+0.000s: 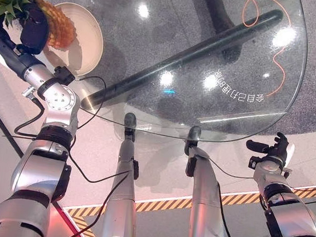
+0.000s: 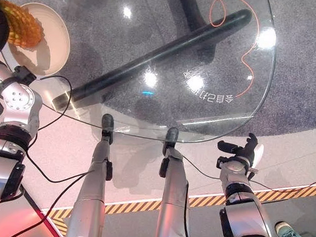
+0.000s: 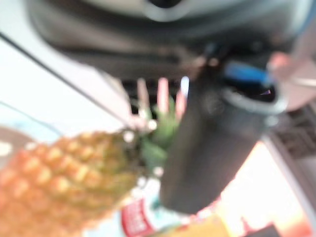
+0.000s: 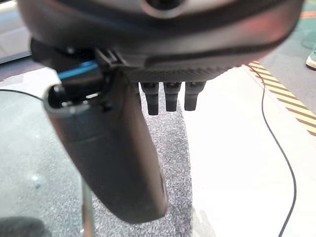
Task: Pick up the fruit to the plate
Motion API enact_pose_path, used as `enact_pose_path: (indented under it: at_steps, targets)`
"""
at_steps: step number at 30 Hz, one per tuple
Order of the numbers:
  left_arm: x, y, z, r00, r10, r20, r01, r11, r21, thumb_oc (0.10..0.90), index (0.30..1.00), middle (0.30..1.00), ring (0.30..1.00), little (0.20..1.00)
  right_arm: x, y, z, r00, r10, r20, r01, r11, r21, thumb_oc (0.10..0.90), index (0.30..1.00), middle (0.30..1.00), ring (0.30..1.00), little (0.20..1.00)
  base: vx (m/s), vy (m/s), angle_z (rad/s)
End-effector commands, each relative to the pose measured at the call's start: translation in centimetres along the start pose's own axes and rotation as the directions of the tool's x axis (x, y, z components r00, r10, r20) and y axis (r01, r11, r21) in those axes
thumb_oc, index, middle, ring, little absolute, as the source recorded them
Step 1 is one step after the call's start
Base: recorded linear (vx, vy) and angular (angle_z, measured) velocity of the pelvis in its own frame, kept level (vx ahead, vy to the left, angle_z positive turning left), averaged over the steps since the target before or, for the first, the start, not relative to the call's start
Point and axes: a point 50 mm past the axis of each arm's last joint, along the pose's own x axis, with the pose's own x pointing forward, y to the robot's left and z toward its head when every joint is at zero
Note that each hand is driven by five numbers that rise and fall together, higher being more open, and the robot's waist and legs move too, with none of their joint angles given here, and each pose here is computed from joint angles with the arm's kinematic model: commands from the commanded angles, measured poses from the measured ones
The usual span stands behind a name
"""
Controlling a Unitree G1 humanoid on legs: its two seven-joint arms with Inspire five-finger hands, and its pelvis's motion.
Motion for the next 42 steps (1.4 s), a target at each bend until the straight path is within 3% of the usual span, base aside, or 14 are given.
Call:
enact_pose_path:
  at_steps: [1,16,26,31,37,42]
  targets:
    - [2.5,0.3,3.5,0.985,0.074,0.156,-0.047,0.985,-0.167,0.800,0.900,0.900,0.900,0.900,0.1,-2.1,-2.3,0.990,-0.124,-0.063,0.124,0.992,-0.002,0.800,0.900,0.900,0.900,0.900,0.00,0.000,0.00]
    - [0.5,0.1,2.5,0.991,-0.019,0.135,0.041,0.986,-0.163,0.800,0.900,0.900,0.900,0.900,0.0,-2.2,-2.7,0.988,-0.133,-0.083,0.134,0.991,0.009,0.800,0.900,0.900,0.900,0.900,0.00,0.000,0.00]
    - [-1.2,1.6,0.5,0.995,-0.081,0.052,0.087,0.988,-0.125,0.800,0.900,0.900,0.900,0.900,-0.5,-2.1,-4.1,0.983,-0.132,-0.127,0.136,0.991,0.020,0.800,0.900,0.900,0.900,0.900,0.01,-0.043,0.05]
    - [-2.1,2.2,-0.8,0.983,-0.183,-0.024,0.179,0.977,-0.114,0.800,0.900,0.900,0.900,0.900,-0.9,-2.1,-5.4,0.979,-0.124,-0.161,0.130,0.991,0.028,0.800,0.900,0.900,0.900,0.900,0.02,-0.040,0.01]
    - [-4.5,5.2,-4.0,0.941,-0.240,-0.238,0.216,0.969,-0.123,0.800,0.900,0.900,0.900,0.900,-1.9,-2.4,-8.2,0.969,-0.100,-0.226,0.107,0.994,0.017,0.800,0.900,0.900,0.900,0.900,0.06,-0.019,0.07]
    - [-7.1,9.0,-6.3,0.908,-0.191,-0.373,0.200,0.980,-0.014,0.800,0.900,0.900,0.900,0.900,-3.1,-3.9,-11.9,0.945,-0.090,-0.315,0.083,0.996,-0.036,0.800,0.900,0.900,0.900,0.900,0.14,0.018,0.00]
